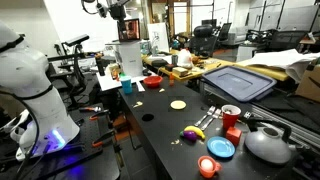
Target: Put the left fork at the right of the yellow plate, then put the right fork at the left of the yellow plate
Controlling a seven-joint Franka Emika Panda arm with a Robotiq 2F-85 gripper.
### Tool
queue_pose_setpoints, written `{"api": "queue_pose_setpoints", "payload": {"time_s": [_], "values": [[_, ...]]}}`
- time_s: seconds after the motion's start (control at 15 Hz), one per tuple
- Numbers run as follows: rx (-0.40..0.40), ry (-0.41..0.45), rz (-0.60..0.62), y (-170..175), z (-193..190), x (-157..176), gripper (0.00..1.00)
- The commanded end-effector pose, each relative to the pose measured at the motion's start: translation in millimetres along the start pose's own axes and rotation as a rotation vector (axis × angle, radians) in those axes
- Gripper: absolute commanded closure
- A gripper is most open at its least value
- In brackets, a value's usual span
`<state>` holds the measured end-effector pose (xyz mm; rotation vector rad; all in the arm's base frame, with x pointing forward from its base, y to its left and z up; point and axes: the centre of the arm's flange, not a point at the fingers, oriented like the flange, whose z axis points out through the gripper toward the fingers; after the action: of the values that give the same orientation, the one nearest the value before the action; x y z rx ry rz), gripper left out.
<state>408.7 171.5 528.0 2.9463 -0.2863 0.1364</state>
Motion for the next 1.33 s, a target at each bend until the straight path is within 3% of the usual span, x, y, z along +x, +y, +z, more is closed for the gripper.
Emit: {"api": "queue_pose_setpoints", "payload": {"time_s": [0.0,0.73,1.27], "values": [[0.0,0.0,0.0,0,0,0,0.0],[0.005,-0.008,0.016,1,7,6,0.0],[0.017,-0.06,0.027,40,65,65,0.0]]}}
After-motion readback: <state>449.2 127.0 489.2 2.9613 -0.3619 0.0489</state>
